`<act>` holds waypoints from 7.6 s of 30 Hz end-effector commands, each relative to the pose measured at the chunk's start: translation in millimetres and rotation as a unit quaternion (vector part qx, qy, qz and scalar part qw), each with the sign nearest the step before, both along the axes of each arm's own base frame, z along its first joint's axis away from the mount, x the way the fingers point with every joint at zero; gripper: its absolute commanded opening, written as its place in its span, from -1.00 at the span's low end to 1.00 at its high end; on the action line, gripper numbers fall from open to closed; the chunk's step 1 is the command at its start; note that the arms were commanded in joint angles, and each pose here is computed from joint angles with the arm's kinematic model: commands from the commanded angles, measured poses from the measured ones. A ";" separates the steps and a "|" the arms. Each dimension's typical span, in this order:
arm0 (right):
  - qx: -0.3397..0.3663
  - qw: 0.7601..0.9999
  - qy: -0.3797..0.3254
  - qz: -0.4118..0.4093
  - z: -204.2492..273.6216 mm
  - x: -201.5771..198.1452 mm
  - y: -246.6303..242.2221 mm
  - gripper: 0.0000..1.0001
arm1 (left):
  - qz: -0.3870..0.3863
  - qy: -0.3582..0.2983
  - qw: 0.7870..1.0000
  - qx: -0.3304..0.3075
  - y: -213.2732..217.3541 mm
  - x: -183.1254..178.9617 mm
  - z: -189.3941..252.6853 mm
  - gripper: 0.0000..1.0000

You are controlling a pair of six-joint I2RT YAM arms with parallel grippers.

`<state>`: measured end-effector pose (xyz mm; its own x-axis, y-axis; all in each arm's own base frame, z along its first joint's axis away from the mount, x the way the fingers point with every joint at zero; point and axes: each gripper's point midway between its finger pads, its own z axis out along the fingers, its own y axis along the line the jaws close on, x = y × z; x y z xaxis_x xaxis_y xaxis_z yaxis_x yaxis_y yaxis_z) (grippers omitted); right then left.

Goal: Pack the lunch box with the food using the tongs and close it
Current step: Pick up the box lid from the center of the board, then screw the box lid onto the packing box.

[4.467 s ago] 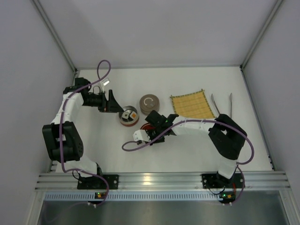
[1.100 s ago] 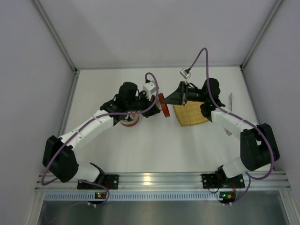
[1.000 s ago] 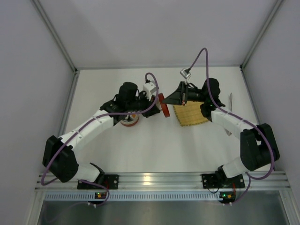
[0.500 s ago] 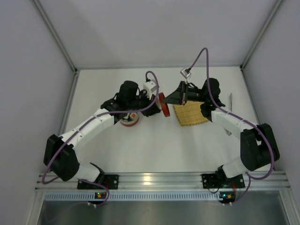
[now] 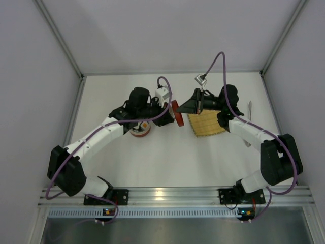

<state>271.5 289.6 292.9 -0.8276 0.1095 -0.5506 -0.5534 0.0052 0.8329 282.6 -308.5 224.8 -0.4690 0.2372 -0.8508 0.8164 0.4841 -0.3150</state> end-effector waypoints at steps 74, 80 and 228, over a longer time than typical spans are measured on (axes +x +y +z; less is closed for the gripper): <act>-0.197 0.948 -0.249 -0.026 -27.9 6.1 36.8 0.21 | 0.011 0.143 0.989 -0.033 43.2 -25.5 32.2 -1.00; -0.176 0.961 -0.215 -0.020 -28.4 -0.1 41.9 -0.86 | 0.036 0.131 0.990 -0.048 45.0 -17.1 39.4 -1.00; -0.293 0.937 -0.040 -0.188 -81.8 25.5 -121.5 0.99 | 0.206 0.416 0.875 0.136 174.9 79.8 -107.3 -1.00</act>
